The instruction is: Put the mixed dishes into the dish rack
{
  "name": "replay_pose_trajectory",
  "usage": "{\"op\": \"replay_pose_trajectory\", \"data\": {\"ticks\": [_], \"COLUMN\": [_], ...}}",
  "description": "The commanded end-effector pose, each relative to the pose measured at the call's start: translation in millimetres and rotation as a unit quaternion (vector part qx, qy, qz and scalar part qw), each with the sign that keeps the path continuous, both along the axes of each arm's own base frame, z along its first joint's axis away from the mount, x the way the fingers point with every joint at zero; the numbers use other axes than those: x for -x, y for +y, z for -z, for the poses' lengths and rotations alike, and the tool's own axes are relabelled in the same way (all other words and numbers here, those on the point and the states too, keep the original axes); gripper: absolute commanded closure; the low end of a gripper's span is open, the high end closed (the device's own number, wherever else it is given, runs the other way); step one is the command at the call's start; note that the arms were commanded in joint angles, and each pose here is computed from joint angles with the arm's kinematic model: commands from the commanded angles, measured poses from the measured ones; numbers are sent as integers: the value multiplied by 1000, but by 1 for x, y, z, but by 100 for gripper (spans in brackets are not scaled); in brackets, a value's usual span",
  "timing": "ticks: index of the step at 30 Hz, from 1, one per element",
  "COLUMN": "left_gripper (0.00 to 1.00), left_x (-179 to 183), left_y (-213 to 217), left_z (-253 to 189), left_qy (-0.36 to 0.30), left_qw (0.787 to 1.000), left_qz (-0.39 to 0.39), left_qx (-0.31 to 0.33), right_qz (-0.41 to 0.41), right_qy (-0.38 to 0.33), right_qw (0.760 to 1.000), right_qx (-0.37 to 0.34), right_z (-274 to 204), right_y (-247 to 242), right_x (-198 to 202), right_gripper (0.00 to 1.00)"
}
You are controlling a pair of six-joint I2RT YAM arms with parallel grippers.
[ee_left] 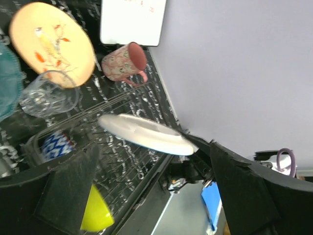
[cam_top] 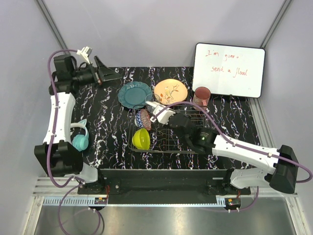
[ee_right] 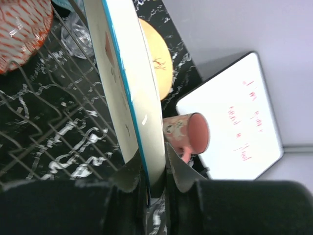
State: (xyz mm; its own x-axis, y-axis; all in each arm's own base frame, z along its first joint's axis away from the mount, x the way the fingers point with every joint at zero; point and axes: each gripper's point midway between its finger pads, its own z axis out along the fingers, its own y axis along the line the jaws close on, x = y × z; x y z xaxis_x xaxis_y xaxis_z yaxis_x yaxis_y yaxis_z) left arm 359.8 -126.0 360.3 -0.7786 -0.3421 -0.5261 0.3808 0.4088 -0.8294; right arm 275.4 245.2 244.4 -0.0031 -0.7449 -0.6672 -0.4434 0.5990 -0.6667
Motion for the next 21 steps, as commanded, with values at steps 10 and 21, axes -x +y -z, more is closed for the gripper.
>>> {"op": "replay_pose_trajectory", "data": {"ticks": [10, 21], "left_gripper": [1, 1], "left_x": [11, 8], "left_y": [46, 48], "left_z": [55, 64], "left_qy": [-8, 1], "left_qw": [997, 997], "left_qz": [-33, -43], "left_qx": [-63, -63], "right_qz": [-92, -99], "right_qy": [-106, -68], "right_qw": [990, 992], "right_qx": [15, 29], "right_z": [-50, -9], "right_y": [32, 33], "right_x": [-11, -9], "right_gripper": [100, 100]}}
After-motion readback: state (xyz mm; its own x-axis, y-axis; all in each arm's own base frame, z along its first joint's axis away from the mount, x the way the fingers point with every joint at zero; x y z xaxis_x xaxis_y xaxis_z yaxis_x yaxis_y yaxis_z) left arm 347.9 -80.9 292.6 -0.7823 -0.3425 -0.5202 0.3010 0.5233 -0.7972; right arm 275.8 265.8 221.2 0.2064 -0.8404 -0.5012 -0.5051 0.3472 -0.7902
